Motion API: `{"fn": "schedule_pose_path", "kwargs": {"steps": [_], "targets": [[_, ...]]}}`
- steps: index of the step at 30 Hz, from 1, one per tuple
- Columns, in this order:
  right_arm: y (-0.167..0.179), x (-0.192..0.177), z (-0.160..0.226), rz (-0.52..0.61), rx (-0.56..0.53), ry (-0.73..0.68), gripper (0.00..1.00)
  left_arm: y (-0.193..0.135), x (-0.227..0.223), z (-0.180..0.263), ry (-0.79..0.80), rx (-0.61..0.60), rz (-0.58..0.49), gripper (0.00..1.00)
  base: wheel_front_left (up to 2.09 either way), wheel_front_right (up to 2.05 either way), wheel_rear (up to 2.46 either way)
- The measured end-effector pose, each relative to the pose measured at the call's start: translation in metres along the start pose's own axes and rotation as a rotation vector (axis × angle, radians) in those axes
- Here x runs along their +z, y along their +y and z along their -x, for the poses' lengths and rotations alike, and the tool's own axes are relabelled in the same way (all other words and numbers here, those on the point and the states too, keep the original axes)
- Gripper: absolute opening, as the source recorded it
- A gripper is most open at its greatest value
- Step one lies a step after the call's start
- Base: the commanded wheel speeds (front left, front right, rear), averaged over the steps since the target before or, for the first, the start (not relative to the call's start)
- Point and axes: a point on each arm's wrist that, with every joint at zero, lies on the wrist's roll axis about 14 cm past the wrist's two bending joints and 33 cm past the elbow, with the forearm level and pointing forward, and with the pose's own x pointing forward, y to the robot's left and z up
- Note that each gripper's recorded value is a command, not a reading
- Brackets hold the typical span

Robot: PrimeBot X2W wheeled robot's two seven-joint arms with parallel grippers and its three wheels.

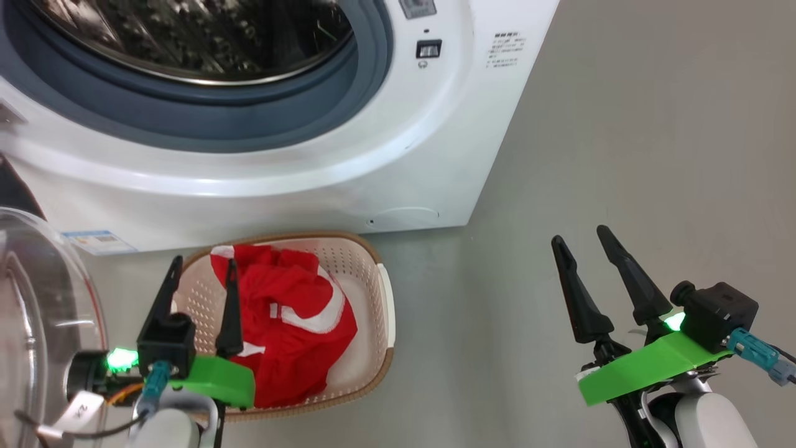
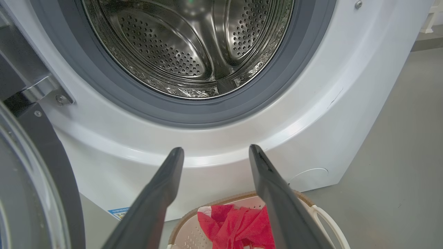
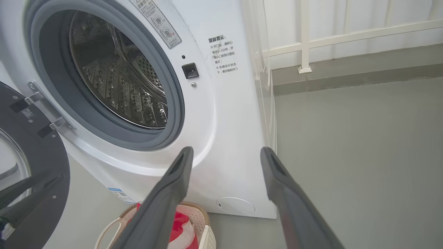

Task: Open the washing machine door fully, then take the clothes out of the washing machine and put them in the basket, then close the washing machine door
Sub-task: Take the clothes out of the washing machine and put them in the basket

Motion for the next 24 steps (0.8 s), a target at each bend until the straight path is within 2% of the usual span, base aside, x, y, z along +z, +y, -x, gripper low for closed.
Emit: {"fn": "schedule_pose_path", "kwargs": {"steps": [24], "targets": [[0.0,0.033,0.06,0.009,-0.035,-0.055,1.0,0.016,0.054,0.078,-0.127,0.099,0.002,1.0,0.0,0.0,0.0]]}}
